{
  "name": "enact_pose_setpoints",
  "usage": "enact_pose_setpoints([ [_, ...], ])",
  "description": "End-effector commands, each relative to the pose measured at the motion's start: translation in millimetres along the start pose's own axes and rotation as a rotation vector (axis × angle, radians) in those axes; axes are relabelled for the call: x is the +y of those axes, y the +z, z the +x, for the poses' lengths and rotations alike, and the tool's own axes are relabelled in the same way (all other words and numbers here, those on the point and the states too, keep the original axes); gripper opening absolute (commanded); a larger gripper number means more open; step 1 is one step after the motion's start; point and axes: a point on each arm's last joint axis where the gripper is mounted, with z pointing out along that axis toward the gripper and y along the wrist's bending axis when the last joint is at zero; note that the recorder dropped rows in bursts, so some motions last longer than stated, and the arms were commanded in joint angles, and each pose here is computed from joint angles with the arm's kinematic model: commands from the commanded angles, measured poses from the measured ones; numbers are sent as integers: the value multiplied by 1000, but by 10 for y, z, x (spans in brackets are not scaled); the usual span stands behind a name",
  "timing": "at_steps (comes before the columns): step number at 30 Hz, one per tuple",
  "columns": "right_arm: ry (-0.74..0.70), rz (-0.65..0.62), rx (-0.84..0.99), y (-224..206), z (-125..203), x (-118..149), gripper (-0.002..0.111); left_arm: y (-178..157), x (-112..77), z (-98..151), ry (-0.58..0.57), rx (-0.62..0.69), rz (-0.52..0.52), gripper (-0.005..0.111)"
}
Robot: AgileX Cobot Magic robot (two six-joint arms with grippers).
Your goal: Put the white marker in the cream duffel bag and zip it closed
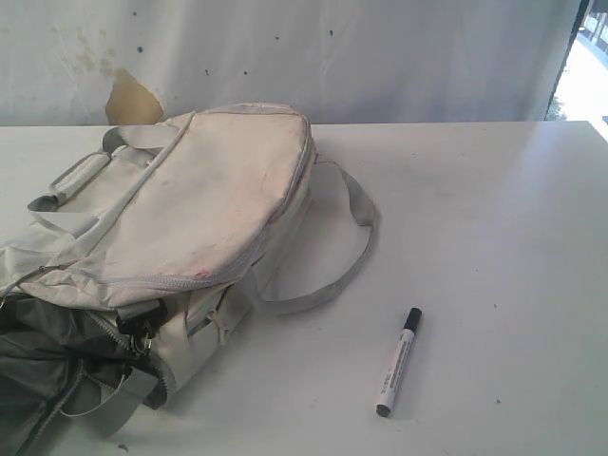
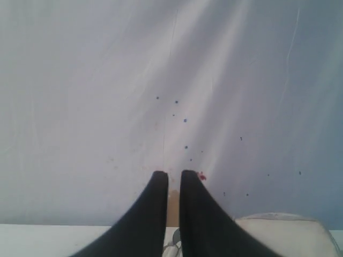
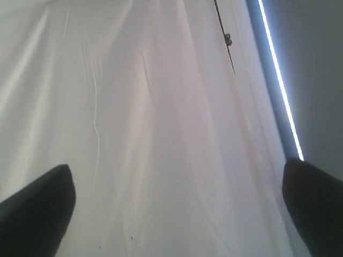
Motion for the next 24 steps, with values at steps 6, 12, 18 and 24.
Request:
enact_pose_setpoints([
  [6,28,97,360,38,-31,-7,97,-23,-2,-101,-34,-55,6,3],
  [12,14,112,432,237,-146,15,97,56,-3,-81,-33,-8,5,0],
  [18,-26,135,571,330,-22,-17,97,90,-3,-55,-55,27,4,0],
  [24,-8,202,842,304,227,-74,97,196,-1,25,-70,129,-4,0],
])
